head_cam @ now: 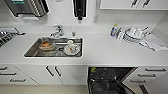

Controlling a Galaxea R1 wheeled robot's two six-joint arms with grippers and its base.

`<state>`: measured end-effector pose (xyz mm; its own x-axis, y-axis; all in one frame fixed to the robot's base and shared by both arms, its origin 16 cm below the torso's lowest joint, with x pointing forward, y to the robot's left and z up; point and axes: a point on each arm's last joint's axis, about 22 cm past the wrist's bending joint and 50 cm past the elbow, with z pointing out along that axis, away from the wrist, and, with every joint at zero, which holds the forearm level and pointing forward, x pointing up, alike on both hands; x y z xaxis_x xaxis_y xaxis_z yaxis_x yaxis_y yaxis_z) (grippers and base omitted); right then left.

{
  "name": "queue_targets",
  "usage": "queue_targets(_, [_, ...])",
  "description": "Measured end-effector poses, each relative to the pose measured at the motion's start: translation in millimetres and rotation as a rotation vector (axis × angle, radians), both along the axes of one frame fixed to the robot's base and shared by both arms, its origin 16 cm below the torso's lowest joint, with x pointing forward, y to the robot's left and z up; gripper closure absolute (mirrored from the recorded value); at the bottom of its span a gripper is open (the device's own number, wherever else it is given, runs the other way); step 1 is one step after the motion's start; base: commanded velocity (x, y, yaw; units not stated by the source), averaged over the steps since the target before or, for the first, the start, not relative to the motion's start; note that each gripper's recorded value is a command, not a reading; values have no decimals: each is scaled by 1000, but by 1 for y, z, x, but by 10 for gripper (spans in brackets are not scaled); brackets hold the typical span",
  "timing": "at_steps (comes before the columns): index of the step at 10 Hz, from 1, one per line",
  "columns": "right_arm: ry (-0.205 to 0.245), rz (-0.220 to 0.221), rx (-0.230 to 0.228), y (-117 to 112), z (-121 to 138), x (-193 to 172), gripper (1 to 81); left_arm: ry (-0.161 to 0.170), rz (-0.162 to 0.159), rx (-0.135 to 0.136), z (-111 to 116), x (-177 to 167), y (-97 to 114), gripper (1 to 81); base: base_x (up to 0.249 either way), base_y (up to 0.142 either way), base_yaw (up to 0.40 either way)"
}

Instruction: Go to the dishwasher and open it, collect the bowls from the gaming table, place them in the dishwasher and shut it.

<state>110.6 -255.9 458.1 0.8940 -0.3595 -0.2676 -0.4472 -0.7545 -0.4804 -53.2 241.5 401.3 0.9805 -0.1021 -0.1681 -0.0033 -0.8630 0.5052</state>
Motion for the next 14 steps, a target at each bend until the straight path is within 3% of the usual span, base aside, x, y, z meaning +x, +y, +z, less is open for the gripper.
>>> queue_targets(1, [-14,2,12,9,-4,10,10,-10,0,1,-5,9,1,10,0,0,0])
queue_targets(4, [-25,10,-13,-3,-21,27,10,-23,-1,4,-21,25,4,10,0,0,0])
queue_targets(8, [-100,3,-9,10,-47,82,10,-67,-2,5,-46,57,5,10,0,0,0])
queue_targets(10, [-137,-7,-44,4,-68,118,10,-91,-2,6,-60,74,5,10,0,0,0])
queue_targets(12, [-188,-46,-56,-2,-69,174,10,-94,-3,8,-63,77,9,10,0,0,0])
queue_targets(14, [-180,-74,-65,-6,-66,193,10,-94,-7,16,-63,77,17,10,0,0,0])
